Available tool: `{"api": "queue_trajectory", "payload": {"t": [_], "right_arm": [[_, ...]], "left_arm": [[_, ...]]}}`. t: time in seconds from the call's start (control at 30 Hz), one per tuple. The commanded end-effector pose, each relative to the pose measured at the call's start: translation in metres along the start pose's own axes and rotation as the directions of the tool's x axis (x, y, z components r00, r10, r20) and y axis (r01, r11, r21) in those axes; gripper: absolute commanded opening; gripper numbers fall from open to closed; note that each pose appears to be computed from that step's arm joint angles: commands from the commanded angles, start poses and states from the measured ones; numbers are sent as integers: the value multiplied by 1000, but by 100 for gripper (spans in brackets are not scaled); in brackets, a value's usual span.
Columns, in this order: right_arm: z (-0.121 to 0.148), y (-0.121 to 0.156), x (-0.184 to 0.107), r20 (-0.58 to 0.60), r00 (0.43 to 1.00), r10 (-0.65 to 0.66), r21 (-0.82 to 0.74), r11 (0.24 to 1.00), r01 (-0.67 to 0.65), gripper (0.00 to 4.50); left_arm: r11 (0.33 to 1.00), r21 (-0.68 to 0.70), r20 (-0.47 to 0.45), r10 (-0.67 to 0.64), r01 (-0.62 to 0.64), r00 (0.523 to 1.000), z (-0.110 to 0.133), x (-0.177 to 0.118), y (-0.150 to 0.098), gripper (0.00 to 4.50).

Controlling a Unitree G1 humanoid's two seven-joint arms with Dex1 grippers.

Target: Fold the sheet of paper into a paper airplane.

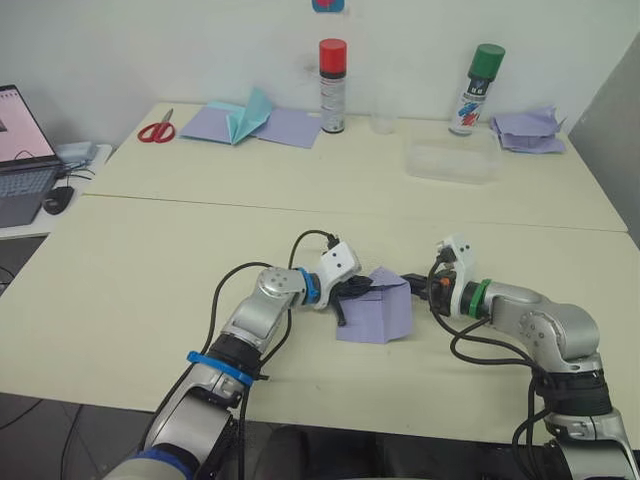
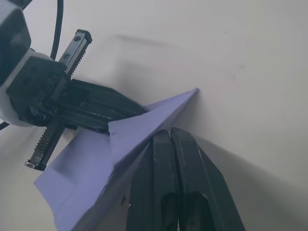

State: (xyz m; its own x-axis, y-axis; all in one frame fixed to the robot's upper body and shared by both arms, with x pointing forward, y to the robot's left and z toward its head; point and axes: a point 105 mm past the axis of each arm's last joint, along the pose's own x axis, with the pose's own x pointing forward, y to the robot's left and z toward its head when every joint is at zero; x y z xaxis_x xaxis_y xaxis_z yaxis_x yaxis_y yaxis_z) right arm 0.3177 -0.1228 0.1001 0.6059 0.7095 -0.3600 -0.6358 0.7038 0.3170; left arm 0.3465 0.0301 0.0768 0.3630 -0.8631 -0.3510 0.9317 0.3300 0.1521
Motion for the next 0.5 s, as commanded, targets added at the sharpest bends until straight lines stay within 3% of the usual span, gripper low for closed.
{"api": "queue_trajectory", "payload": {"t": [0.03, 0.1, 0.3, 0.5], "right_arm": [[9, 7, -2, 36, 999, 9, -40, 999, -8, 0], [9, 7, -2, 37, 999, 5, -39, 999, -4, 0], [7, 7, -2, 38, 999, 0, -36, 999, 1, 0], [6, 7, -1, 33, 999, -3, -38, 999, 4, 0]], "left_arm": [[1000, 6, -41, -7, 7, 999, -3, -4, 2, 3], [1000, 21, -49, 14, -13, 999, -3, -7, 6, 3], [999, 18, 49, 51, -51, 998, 23, -7, 9, 3], [999, 32, 62, 39, -41, 997, 26, -4, 3, 3]]}}
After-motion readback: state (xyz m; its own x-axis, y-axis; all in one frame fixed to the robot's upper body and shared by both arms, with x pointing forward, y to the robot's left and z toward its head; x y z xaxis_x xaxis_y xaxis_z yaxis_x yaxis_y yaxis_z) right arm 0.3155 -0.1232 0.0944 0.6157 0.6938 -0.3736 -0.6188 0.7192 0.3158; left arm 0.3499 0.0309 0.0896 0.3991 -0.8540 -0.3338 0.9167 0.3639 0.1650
